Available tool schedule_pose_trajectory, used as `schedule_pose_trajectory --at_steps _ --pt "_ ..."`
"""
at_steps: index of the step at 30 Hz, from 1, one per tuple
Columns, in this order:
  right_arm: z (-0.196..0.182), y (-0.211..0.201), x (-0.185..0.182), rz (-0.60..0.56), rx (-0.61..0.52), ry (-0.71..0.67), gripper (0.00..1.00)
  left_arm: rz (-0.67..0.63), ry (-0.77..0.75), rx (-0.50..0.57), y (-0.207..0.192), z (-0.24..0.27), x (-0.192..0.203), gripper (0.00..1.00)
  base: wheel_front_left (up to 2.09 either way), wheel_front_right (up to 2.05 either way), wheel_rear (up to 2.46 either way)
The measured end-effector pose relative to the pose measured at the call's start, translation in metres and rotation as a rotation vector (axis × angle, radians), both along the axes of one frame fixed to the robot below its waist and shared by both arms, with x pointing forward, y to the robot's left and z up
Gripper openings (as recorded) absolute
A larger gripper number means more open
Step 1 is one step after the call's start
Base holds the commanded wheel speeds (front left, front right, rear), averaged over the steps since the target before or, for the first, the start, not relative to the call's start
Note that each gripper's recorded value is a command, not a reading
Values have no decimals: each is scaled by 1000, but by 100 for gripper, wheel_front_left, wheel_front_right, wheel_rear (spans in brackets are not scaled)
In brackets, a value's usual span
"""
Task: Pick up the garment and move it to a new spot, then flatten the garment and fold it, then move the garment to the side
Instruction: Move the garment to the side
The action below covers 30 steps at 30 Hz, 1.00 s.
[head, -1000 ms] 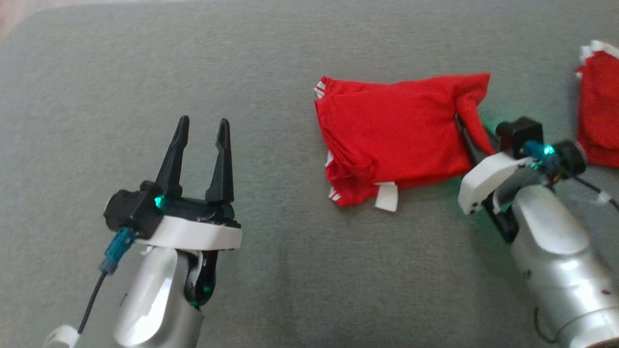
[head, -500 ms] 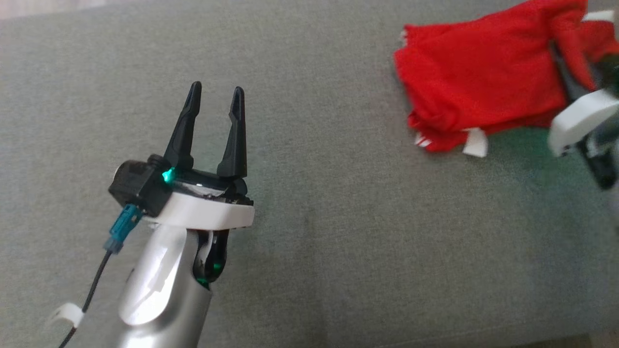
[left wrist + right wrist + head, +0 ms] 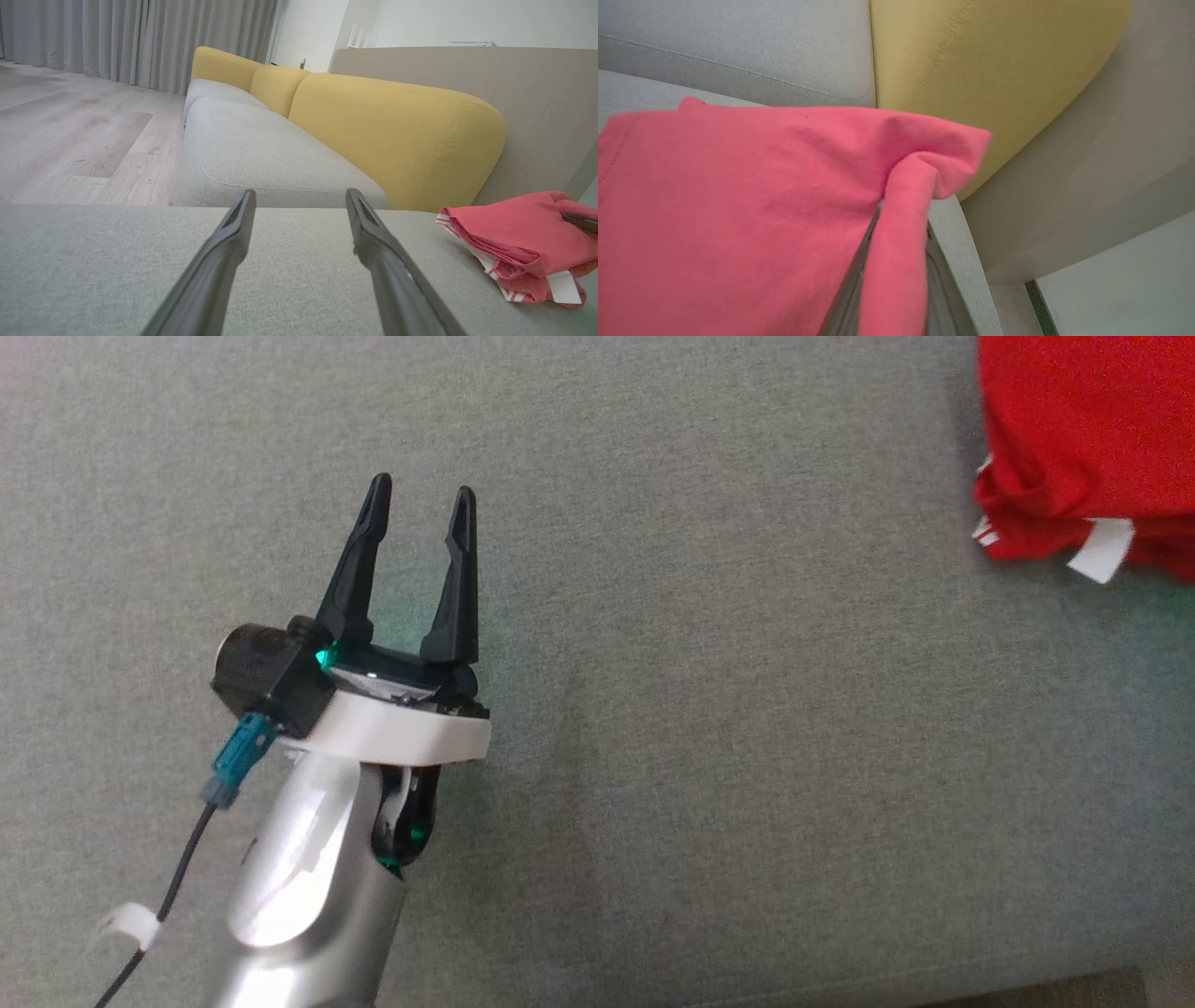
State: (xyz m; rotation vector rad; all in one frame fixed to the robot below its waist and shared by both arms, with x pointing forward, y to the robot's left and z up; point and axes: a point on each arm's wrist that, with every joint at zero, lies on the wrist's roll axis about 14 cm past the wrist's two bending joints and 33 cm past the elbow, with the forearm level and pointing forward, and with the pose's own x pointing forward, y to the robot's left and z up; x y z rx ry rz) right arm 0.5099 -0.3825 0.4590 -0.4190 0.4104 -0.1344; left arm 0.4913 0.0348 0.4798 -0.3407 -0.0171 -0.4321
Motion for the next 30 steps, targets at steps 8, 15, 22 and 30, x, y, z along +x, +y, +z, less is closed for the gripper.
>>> schedule_pose_trajectory --at_steps 8,15,22,30 --pt "-18 -23 -9 -74 -18 49 100 -7 29 10 0 -15 2 100 0 0 0" --pt "-15 -19 -9 -76 -14 10 100 -6 32 14 0 -15 2 100 0 0 0" --pt "27 8 6 -3 -4 -137 100 33 -21 9 11 10 2 100 0 0 0" --pt "93 76 21 143 78 -361 100 129 -91 1 44 45 -7 100 0 0 0"
